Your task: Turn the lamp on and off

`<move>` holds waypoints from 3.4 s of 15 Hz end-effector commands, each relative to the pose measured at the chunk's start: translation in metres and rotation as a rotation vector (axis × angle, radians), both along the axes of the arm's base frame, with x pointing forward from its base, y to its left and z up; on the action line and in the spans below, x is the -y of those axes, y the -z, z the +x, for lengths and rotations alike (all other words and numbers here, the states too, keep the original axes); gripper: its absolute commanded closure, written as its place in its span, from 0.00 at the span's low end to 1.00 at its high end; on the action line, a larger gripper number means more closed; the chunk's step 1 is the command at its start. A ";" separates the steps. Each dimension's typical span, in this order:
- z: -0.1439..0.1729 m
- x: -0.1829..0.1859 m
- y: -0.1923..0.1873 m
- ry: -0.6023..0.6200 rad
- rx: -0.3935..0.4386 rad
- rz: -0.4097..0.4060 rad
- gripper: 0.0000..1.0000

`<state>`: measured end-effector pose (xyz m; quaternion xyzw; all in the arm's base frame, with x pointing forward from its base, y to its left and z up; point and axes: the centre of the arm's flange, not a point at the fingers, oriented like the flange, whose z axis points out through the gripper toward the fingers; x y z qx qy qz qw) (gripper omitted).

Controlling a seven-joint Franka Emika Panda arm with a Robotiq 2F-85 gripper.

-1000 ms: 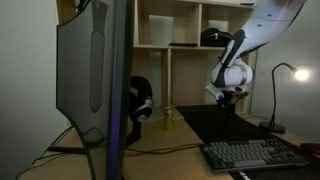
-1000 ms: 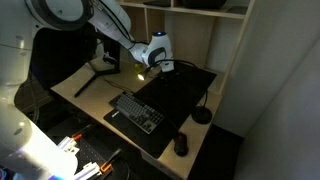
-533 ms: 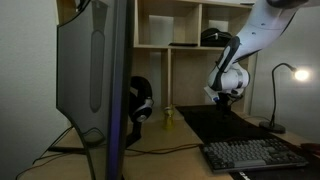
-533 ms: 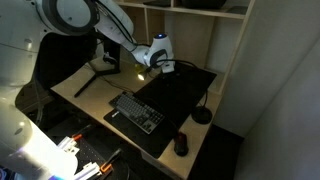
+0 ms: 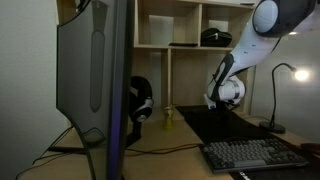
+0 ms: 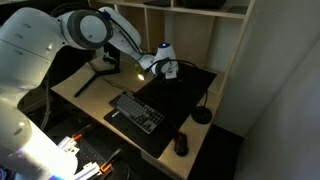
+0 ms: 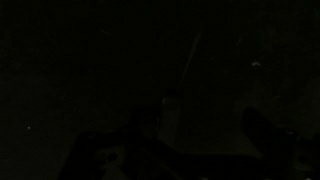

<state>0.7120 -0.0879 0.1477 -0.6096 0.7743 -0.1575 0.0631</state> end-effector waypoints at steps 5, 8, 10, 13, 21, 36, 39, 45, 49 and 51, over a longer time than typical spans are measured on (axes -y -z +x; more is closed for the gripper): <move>0.034 -0.002 0.010 0.001 0.019 0.042 0.00; 0.032 0.000 0.013 0.008 -0.014 0.040 0.00; 0.030 0.004 0.013 0.012 -0.040 0.043 0.00; 0.026 -0.002 0.000 0.007 -0.017 0.026 0.00; 0.024 0.000 0.002 0.002 -0.032 0.020 0.33; 0.021 0.006 0.003 -0.006 -0.063 0.007 0.96; 0.021 0.008 0.004 -0.009 -0.067 0.006 0.95; 0.021 0.012 0.001 -0.029 -0.063 0.000 0.30; 0.021 0.016 0.002 -0.050 -0.068 -0.013 0.08; 0.020 0.017 0.004 -0.062 -0.070 -0.019 0.40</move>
